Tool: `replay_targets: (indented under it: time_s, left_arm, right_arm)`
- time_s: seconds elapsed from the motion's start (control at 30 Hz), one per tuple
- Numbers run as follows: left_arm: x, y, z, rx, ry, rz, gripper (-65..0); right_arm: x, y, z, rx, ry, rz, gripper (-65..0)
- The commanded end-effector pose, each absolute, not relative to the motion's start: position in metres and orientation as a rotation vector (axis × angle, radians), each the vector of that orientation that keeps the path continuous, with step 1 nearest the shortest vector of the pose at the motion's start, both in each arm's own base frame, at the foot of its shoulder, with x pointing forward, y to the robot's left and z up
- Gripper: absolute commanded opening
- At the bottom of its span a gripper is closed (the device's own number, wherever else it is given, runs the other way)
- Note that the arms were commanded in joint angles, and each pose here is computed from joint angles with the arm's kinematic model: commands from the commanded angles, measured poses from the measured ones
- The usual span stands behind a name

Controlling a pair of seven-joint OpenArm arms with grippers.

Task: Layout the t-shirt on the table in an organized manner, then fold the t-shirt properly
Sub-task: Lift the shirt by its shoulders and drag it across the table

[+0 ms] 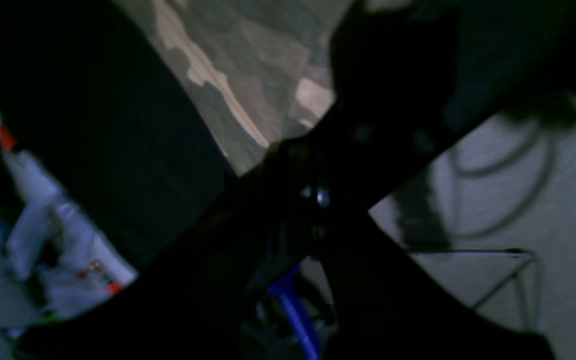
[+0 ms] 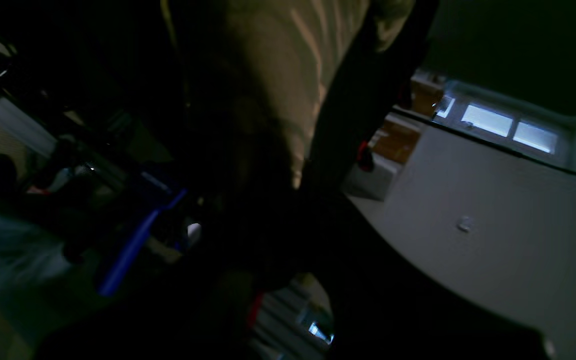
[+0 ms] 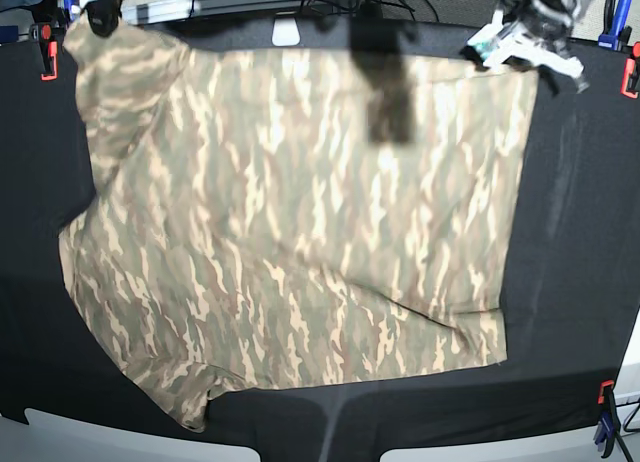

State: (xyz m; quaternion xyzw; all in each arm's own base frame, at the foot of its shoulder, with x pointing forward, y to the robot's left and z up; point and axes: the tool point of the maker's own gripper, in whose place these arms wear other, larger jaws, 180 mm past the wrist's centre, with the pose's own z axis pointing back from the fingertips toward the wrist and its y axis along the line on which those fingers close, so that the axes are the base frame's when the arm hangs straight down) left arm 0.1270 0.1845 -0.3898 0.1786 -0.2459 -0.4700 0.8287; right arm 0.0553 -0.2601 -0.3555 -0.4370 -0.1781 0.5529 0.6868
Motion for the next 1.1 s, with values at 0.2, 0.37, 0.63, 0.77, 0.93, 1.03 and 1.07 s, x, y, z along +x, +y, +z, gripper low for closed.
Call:
replay_targets:
  time_s: [0.2, 0.37, 0.63, 0.77, 0.93, 1.03, 1.07]
  left_arm:
    - [0.11, 0.201, -0.385, 0.467, -0.474, -1.023, -65.0]
    - [0.101, 0.222, -0.378, 0.549, -0.441, -1.041, -65.0]
    - [0.096, 0.22, -0.365, 0.564, -0.464, -1.073, -65.0]
    - [0.109, 0.21, -0.353, 0.557, -0.535, -1.071, -65.0]
    - [0.128, 0.204, -0.344, 0.57, -0.602, -1.061, -65.0]
    - [0.136, 0.204, -0.341, 0.58, -0.624, -1.054, -65.0]
    - [0.139, 0.203, -0.34, 0.58, -0.634, -1.05, -65.0]
  right_arm:
    - [0.038, -0.26, -0.341, -1.012, -0.394, 1.283, -65.0]
    - [0.02, -0.259, -0.341, -0.981, -0.362, 1.314, -65.0]
    - [0.005, -0.252, -0.319, -0.968, -0.359, 1.332, -65.0]
    - [0.019, -0.244, -0.305, -0.982, -0.418, 1.29, -65.0]
    - [0.033, -0.24, -0.298, -0.966, -0.461, 1.241, -65.0]
    - [0.036, -0.246, -0.305, -0.924, -0.45, 1.217, -65.0]
    - [0.039, -0.248, -0.307, -0.917, -0.453, 1.21, -65.0]
